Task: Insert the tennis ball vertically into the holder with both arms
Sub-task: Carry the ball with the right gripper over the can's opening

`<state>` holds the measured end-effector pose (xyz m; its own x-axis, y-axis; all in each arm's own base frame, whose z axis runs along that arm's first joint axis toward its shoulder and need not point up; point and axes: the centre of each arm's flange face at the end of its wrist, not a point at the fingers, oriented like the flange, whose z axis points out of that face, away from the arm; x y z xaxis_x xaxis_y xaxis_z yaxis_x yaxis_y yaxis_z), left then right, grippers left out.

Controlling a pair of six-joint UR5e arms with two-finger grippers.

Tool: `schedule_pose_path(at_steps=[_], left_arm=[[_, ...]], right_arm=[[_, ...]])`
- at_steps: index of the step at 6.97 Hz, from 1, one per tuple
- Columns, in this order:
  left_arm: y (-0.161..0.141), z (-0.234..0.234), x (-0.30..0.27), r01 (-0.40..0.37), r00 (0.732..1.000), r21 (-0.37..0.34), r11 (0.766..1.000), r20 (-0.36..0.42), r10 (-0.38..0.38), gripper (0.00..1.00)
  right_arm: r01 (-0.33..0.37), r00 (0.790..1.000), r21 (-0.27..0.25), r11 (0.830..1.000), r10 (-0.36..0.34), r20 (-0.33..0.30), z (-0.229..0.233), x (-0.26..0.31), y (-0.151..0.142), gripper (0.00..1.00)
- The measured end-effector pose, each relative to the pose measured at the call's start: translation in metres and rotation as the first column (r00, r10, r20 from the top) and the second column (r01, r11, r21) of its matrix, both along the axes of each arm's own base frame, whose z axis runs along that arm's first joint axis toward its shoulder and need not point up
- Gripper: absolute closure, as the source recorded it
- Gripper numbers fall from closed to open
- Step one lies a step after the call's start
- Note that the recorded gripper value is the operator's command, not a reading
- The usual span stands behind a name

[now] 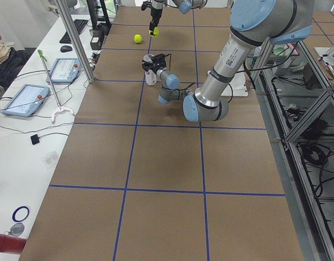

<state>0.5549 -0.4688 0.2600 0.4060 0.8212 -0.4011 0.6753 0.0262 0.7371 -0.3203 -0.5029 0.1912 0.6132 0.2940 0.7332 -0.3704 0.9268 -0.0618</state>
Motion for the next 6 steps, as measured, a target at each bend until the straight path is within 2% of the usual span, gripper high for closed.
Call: schedule_pose_path(at_steps=[3, 6], left_arm=[[0.005, -0.001, 0.004, -0.008, 1.000, 0.001, 1.000, -0.001, 0.008, 0.14], [0.006, -0.002, 0.004, -0.010, 1.000, 0.002, 1.000, -0.004, 0.010, 0.14]], right_arm=[[-0.085, 0.990, -0.095, 0.992, 0.095, 0.100, -0.111, -0.055, -0.023, 1.00], [-0.103, 0.987, -0.151, 0.983, 0.120, 0.109, -0.181, -0.091, -0.036, 1.00]])
